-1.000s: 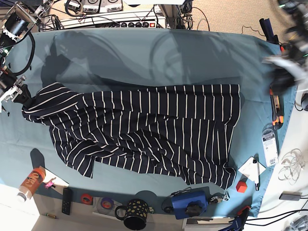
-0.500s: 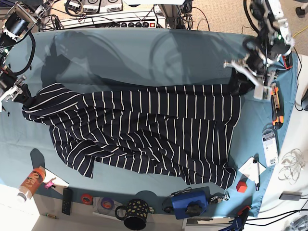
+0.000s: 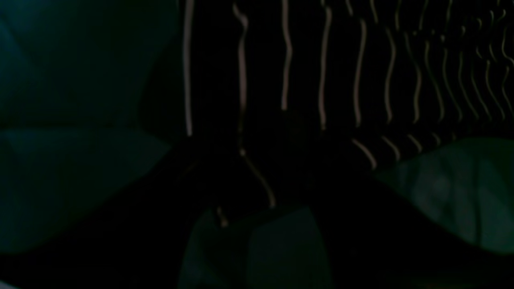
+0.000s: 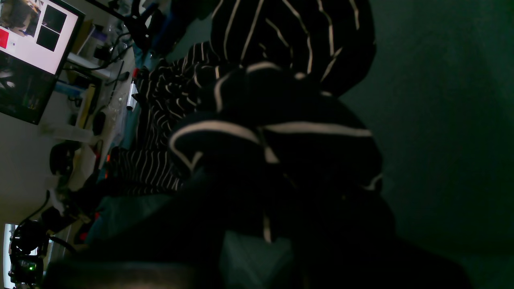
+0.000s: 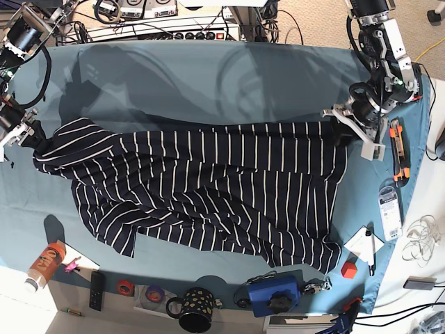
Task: Layout the t-shirt on the table in an organized manner, then fold the t-shirt properly
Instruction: 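Grasp the opposite shirt edge with the left gripper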
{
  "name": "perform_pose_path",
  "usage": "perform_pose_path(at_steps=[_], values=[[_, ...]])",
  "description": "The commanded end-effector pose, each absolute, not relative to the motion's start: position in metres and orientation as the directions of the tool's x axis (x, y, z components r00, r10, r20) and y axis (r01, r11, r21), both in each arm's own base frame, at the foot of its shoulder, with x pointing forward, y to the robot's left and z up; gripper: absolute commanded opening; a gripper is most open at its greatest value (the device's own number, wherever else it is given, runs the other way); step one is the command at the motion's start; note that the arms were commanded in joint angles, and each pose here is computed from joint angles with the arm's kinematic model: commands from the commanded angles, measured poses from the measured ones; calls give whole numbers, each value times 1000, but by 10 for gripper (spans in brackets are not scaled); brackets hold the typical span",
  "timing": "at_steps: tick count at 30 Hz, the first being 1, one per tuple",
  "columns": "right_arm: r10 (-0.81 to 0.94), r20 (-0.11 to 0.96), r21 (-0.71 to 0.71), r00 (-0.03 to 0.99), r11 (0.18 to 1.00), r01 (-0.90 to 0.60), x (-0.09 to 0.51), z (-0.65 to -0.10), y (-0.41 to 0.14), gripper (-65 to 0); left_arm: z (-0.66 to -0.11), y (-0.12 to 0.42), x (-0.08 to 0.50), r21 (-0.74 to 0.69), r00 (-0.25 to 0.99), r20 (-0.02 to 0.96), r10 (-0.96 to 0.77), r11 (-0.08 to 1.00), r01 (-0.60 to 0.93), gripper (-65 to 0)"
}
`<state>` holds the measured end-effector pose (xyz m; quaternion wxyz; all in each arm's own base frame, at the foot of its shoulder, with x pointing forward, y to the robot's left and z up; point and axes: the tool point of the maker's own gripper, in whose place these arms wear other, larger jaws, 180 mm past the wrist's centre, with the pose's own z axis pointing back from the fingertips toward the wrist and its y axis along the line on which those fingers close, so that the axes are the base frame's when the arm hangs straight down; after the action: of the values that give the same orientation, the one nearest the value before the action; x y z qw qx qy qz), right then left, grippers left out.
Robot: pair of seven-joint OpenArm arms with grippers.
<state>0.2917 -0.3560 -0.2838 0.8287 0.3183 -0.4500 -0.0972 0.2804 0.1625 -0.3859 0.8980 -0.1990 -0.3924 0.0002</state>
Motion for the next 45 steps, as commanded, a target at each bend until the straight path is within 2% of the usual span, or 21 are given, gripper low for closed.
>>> perform_pose_path(at_steps=[1, 3, 6, 15, 20, 21, 24, 25, 28, 33, 38, 45], values=[[-439, 732, 588, 521, 793, -158, 300, -259, -365, -650, -376, 163, 287, -355, 668, 727, 157, 919, 171, -445], [-439, 732, 588, 521, 793, -158, 300, -259, -365, -650, -377, 161, 285, -367, 680, 715, 158, 914, 173, -502], [-439, 732, 588, 521, 793, -158, 299, -259, -365, -650, -370, 156, 288, -410, 663, 722, 198, 894, 180, -650], [-439, 732, 588, 521, 793, -158, 300, -259, -366, -650, -339, 155, 294, -459, 600, 757, 259, 864, 208, -650], [-439, 732, 588, 521, 793, -158, 300, -259, -366, -650, -335, 179, 292, -408, 586, 772, 245, 899, 161, -650], [-439, 732, 589, 521, 793, -158, 300, -259, -365, -650, -337, 185, 291, -387, 589, 774, 235, 910, 146, -634], [-439, 732, 588, 520, 793, -159, 300, -259, -365, -650, -339, 197, 292, -329, 576, 791, 205, 937, 119, -411], [-439, 733, 588, 520, 793, -159, 300, -259, -365, -650, -339, 199, 293, -308, 568, 801, 188, 944, 121, -380], [-439, 732, 588, 520, 793, -158, 300, -259, -366, -650, -344, 191, 292, -254, 582, 807, 99, 948, 191, -377], [-439, 732, 588, 520, 793, -159, 300, -259, -365, -650, -369, 165, 291, -229, 647, 762, 2, 936, 268, -377], [-439, 732, 588, 521, 793, -158, 299, -259, -366, -650, -375, 187, 300, -176, 677, 735, 30, 973, 148, -377], [-439, 732, 588, 521, 793, -158, 300, -259, -366, -650, -376, 187, 299, -151, 682, 731, -13, 972, 179, -377]])
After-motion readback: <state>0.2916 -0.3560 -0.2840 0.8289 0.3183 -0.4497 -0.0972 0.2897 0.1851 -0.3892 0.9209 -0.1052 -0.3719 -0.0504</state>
